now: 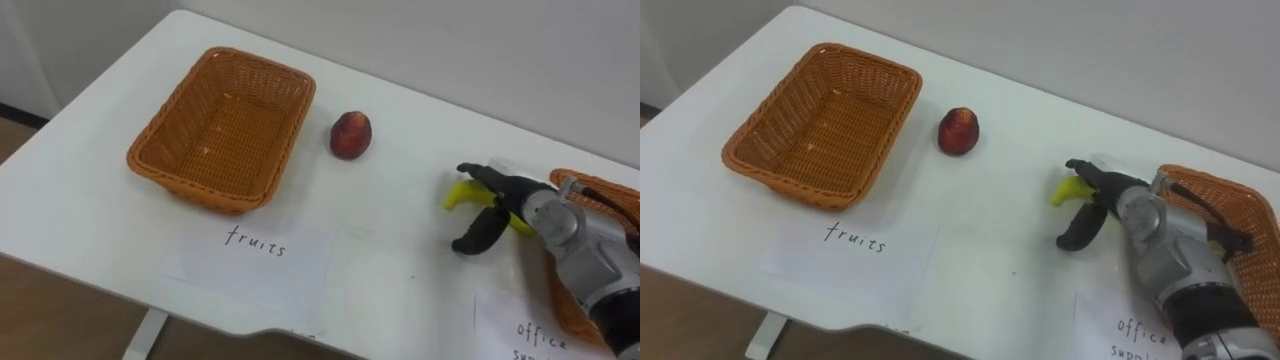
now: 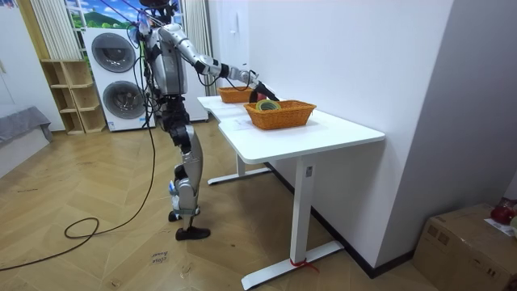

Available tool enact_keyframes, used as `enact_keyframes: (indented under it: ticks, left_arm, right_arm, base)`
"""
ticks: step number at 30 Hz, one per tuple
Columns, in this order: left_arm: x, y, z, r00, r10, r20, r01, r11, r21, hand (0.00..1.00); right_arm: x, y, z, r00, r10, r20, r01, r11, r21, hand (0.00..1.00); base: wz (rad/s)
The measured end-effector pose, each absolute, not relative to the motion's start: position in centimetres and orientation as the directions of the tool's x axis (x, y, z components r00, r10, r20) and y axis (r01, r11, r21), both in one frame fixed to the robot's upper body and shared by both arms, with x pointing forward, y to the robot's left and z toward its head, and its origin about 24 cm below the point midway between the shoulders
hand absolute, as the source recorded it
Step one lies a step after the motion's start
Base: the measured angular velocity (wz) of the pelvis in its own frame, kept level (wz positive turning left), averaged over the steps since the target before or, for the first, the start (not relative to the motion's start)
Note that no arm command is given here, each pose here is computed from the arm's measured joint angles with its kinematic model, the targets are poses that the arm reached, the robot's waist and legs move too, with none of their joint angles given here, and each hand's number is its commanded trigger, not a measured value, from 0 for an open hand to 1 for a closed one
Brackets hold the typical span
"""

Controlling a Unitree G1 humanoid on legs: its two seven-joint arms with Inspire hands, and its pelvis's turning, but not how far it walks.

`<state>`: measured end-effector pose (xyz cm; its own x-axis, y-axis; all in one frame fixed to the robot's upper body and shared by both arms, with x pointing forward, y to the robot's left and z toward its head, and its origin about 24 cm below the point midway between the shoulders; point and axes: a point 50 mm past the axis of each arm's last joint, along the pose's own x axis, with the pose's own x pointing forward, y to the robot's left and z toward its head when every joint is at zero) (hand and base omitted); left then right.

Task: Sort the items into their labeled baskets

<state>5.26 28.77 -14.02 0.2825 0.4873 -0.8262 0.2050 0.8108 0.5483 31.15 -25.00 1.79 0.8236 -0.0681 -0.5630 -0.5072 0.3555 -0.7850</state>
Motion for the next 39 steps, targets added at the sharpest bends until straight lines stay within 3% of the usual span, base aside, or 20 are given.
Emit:
enact_keyframes:
  ticks: [6, 7, 8, 16, 22, 39]
  left_arm:
    - [5.4, 28.8, -14.0, 0.287, 0.491, -0.822, 0.216, 0.803, 0.555, 0.0]
    - [5.4, 28.9, -14.0, 0.286, 0.493, -0.822, 0.214, 0.803, 0.556, 0.0]
    - [5.4, 28.9, -14.0, 0.286, 0.493, -0.822, 0.213, 0.803, 0.556, 0.0]
    - [5.3, 29.0, -13.9, 0.283, 0.5, -0.819, 0.205, 0.802, 0.561, 0.0]
    - [5.5, 29.0, -13.8, 0.293, 0.497, -0.817, 0.202, 0.803, 0.561, 0.0]
    - [6.4, 28.8, -13.8, 0.318, 0.492, -0.811, 0.19, 0.805, 0.563, 0.0]
  right_arm:
    - [31.1, -25.1, 1.7, 0.821, -0.075, -0.566, -0.508, 0.357, -0.784, 0.0]
    - [31.1, -25.1, 1.7, 0.821, -0.075, -0.567, -0.508, 0.357, -0.784, 0.08]
    - [31.1, -25.1, 1.7, 0.82, -0.076, -0.567, -0.508, 0.357, -0.784, 1.0]
    - [31.0, -25.2, 1.6, 0.81, -0.075, -0.582, -0.524, 0.354, -0.775, 1.0]
    - [30.9, -26.2, 1.8, 0.797, -0.175, -0.579, -0.539, 0.228, -0.811, 1.0]
    - [31.0, -26.2, 2.1, 0.801, -0.176, -0.573, -0.536, 0.217, -0.816, 1.0]
  base:
    - [0.01]
    - [0.0]
    - [0.0]
    - [0.01]
    - [-0.02]
    - [-0.03]
